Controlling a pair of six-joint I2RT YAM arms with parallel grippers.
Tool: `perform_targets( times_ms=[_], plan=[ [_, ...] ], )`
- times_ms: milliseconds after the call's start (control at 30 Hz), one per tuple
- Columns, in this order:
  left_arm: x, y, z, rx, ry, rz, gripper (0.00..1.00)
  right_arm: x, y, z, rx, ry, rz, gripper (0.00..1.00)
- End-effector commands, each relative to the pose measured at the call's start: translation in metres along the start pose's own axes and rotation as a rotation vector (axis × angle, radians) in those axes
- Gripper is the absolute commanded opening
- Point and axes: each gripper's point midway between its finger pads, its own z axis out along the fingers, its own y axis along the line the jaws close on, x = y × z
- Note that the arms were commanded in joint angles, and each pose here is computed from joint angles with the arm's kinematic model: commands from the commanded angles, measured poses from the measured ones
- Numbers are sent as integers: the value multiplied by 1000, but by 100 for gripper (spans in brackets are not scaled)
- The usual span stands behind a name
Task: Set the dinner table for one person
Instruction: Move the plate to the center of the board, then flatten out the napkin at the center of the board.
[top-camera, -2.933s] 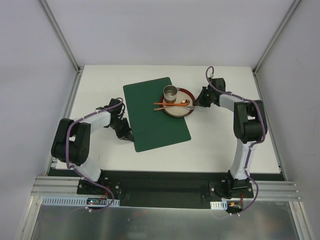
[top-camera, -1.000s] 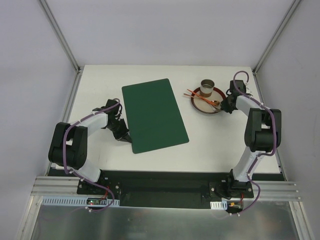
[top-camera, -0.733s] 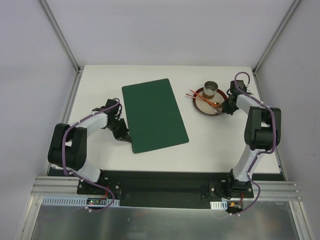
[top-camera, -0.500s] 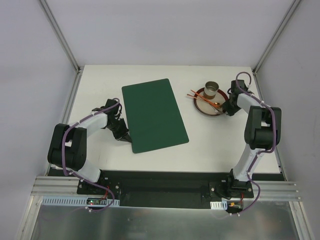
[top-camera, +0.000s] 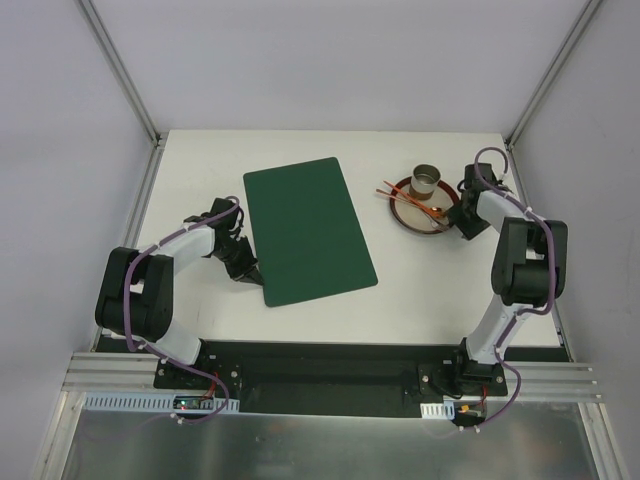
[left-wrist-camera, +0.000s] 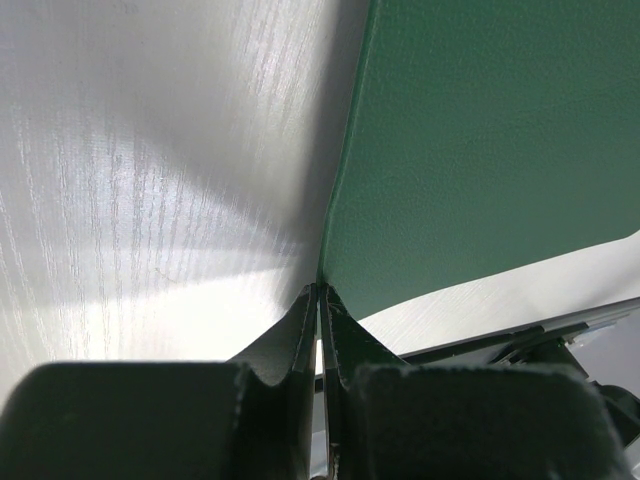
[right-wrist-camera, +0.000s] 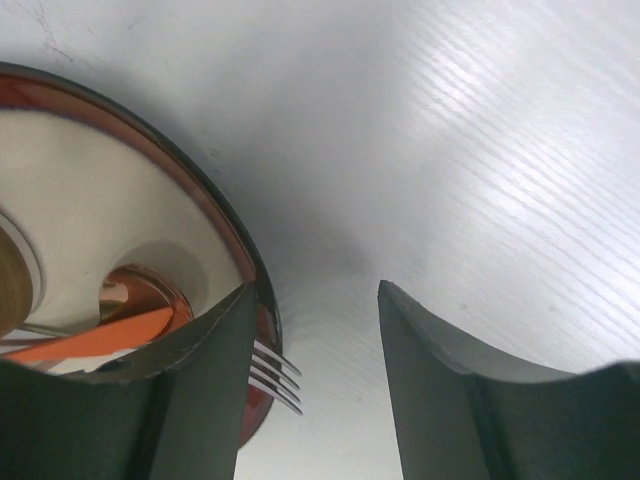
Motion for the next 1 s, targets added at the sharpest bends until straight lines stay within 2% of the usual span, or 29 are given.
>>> perform_targets(
  times_ms=[0, 133, 333, 467, 667, 700, 733, 833, 867, 967],
  plan=[
    [4, 7, -8, -17, -8, 5, 0, -16, -7, -35, 10, -99, -27, 53],
    [11, 7, -6, -21, 1, 10, 0, -30, 2, -62, -7, -189, -72, 54],
    [28, -3, 2, -45, 27, 57, 0, -23, 33, -94, -79, -247, -191, 55],
    [38, -9, 8, -63, 49, 81, 0, 8, 60, -109, -132, -224, -315, 55],
    [43, -11, 10, -67, 54, 90, 2, 65, 90, -106, -182, -157, -442, 54],
    [43, -10, 9, -66, 53, 94, 6, 73, 94, -106, -190, -150, -457, 54],
    [43, -9, 9, -67, 52, 96, 20, 82, 97, -102, -189, -132, -476, 54],
    [43, -10, 6, -61, 36, 109, 37, 108, 109, -102, -200, -109, -535, 54],
    [42, -12, 3, -52, 27, 115, 47, 117, 113, -104, -207, -103, -556, 54],
    [39, -14, -3, -41, -3, 135, 54, 133, 122, -107, -217, -89, -591, 54]
  ],
)
